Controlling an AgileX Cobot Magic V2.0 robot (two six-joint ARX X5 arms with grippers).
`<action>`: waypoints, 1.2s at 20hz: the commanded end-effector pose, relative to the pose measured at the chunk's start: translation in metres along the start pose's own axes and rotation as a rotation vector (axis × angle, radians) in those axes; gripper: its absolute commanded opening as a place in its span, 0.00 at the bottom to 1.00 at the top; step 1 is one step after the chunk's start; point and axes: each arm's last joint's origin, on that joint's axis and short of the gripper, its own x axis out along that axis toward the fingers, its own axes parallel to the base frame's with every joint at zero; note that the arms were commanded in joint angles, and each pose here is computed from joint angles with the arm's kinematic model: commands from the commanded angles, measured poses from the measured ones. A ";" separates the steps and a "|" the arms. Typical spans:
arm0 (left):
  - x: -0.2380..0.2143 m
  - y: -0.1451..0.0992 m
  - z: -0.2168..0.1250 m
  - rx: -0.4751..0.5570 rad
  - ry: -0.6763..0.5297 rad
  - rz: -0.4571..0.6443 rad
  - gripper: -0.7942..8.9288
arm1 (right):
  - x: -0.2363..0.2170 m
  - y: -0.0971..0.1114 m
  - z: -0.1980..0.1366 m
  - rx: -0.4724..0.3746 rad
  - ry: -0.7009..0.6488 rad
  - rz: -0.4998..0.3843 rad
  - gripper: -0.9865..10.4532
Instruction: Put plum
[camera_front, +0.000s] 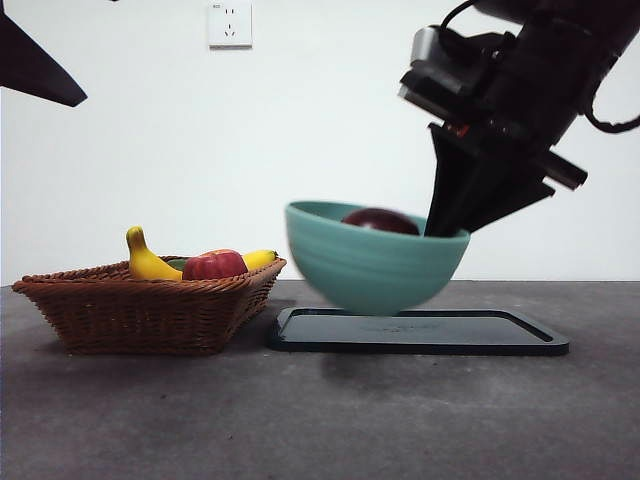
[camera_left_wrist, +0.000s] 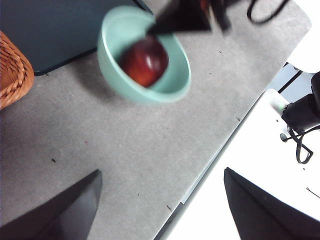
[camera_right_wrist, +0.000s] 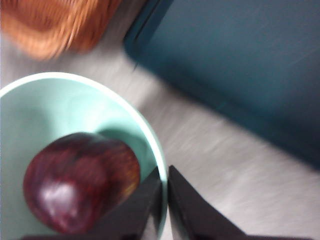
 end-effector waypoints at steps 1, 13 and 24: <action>0.000 -0.001 0.002 0.008 -0.007 -0.010 0.48 | -0.005 -0.007 0.018 0.037 -0.049 -0.018 0.09; 0.000 -0.001 0.002 0.007 -0.003 -0.010 0.49 | 0.050 -0.075 0.082 0.147 -0.027 -0.138 0.09; 0.000 -0.001 0.000 -0.001 0.013 -0.009 0.48 | 0.072 -0.088 0.076 0.169 0.021 -0.161 0.16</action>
